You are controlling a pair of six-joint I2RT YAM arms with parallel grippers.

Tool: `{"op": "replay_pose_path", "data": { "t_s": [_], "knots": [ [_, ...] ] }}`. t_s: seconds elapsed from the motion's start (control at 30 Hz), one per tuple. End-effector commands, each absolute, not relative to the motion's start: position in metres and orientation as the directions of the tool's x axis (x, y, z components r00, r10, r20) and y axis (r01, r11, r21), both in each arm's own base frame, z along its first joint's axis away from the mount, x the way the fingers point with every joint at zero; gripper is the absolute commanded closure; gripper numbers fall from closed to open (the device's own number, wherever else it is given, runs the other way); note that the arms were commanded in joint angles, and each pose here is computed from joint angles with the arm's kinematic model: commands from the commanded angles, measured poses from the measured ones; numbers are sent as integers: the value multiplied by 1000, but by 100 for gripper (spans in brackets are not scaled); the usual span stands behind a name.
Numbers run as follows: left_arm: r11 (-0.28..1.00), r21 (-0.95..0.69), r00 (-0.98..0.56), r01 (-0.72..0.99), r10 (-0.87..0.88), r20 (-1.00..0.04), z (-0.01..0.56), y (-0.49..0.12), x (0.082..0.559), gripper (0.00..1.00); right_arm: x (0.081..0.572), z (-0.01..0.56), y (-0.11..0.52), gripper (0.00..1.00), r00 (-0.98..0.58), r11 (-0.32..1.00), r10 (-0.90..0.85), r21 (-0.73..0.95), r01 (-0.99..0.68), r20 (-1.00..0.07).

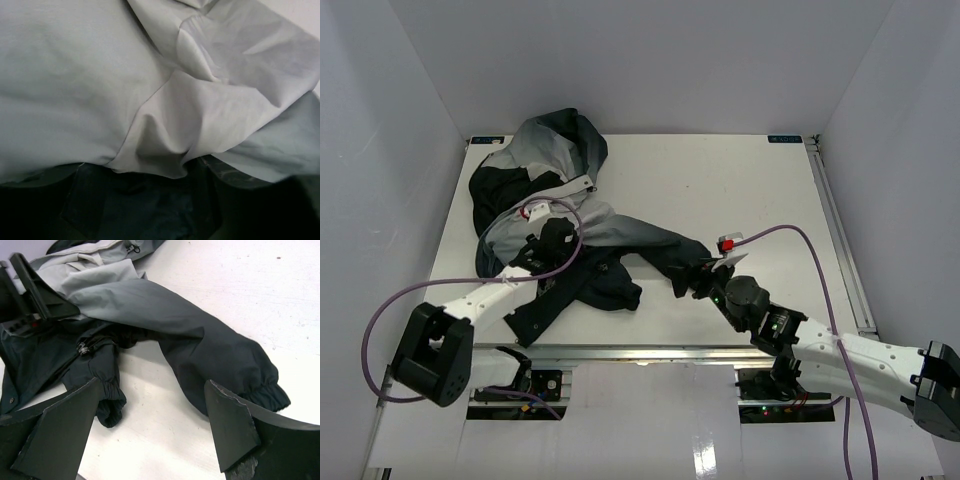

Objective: Zip up the jacket

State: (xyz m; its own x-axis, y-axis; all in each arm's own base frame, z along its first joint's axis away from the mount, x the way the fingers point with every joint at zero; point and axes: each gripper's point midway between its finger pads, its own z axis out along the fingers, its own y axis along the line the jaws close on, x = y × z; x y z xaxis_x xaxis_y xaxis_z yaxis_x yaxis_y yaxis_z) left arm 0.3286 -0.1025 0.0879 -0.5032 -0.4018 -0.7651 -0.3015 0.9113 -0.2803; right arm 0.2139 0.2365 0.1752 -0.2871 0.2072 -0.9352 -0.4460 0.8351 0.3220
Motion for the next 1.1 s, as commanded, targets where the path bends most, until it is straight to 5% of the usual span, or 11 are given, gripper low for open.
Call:
{"op": "replay_pose_path", "data": {
  "t_s": [0.0, 0.03, 0.1, 0.33, 0.5, 0.57, 0.67, 0.73, 1.07],
  "knots": [
    [938, -282, -545, -202, -347, -763, 88, -131, 366, 68, 216, 203, 239, 10, -248, 814, 283, 369, -448, -926],
    [940, -300, -567, -162, -338, -751, 93, -144, 373, 88, 217, 202, 239, 10, -248, 815, 281, 367, -448, -927],
    [930, -364, -591, -45, -319, -741, 104, -176, 380, 100, 217, 202, 238, 10, -248, 819, 279, 365, -444, -928],
    [768, -401, -458, 499, -159, -875, 206, -331, 356, 100, 217, 202, 238, 10, -249, 819, 285, 370, -439, -926],
    [624, -406, -470, 667, -70, -880, 215, -394, 344, 100, 218, 205, 231, 10, -236, 825, 303, 377, -420, -924],
    [597, -404, -468, 693, -54, -882, 216, -401, 339, 94, 219, 204, 228, 10, -229, 831, 307, 378, -409, -924],
    [654, -385, -458, 651, -66, -886, 223, -387, 343, 43, 219, 205, 225, 10, -221, 830, 313, 379, -408, -924],
    [720, -347, -436, 601, -68, -897, 228, -367, 349, 22, 218, 205, 225, 10, -222, 830, 311, 377, -411, -924],
    [835, -326, -436, 443, -117, -892, 259, -286, 321, 21, 212, 204, 260, 5, -257, 800, 113, 241, -549, -960]
  ]
}}
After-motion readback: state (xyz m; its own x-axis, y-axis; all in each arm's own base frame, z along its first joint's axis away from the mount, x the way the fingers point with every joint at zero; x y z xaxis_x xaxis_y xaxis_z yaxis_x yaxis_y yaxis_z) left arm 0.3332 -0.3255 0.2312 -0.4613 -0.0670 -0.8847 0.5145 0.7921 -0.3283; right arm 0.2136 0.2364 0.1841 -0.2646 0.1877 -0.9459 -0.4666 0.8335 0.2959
